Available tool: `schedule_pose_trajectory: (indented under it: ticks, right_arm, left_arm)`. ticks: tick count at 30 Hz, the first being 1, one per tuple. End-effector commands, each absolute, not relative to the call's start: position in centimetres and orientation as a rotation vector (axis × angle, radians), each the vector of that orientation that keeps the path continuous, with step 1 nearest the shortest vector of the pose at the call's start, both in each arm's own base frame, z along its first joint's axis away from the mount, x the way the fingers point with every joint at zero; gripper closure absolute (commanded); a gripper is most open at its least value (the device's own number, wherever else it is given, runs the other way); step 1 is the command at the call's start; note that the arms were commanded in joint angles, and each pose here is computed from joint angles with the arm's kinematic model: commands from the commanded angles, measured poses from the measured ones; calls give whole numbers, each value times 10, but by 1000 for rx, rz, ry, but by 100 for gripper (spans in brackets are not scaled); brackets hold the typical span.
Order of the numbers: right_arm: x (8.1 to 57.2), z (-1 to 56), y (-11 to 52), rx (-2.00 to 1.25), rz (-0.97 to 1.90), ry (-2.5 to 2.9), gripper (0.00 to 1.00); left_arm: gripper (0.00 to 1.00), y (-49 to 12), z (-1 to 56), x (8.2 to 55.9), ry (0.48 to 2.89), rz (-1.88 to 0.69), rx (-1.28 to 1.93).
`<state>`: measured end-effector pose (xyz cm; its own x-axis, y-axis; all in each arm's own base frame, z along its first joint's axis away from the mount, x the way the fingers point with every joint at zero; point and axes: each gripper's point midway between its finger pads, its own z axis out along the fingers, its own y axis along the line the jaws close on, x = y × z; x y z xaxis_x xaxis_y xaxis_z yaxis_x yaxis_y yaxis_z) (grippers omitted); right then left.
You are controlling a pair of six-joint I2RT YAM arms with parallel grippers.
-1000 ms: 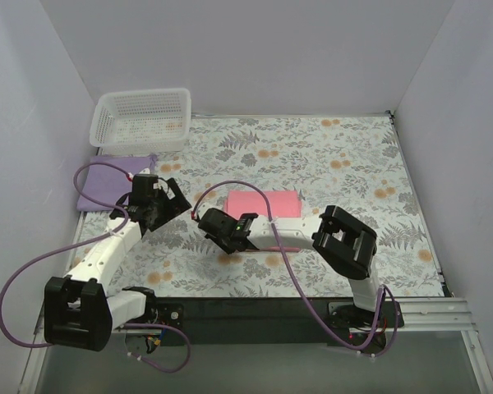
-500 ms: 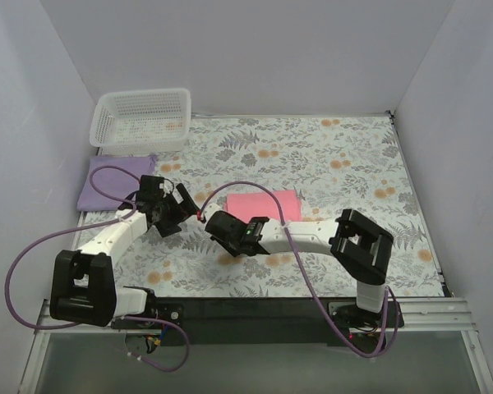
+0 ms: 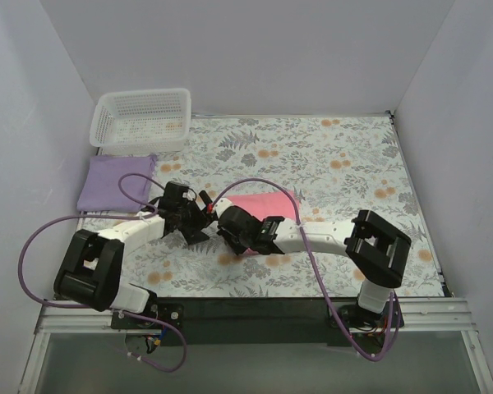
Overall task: Fold and stack the t-shirts
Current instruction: Neatly place the folded tshirt to the corner
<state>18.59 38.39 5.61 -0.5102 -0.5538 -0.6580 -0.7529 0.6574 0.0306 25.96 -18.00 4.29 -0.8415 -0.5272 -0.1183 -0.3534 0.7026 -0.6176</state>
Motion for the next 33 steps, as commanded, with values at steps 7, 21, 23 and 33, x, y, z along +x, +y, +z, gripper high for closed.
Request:
schedule_pose_trajectory:
  ticks: [7,21,23,33]
  right_arm:
    - [188,94,395,-878,593,2166,99]
    - [184,88,392,-883,618,2178,99]
    - [184,91,397,-880,642,2162,99]
    - [176,86,398,-928,687,2157,72]
  left_arm:
    - [2,-209,15,251,2663,-846,-730]
    - [57,-214,-2,244,2679,-802,-740]
    - [67,-213,-1,249,2663,-788,-707]
    - [100,-189,9,283,2604,-520,-519]
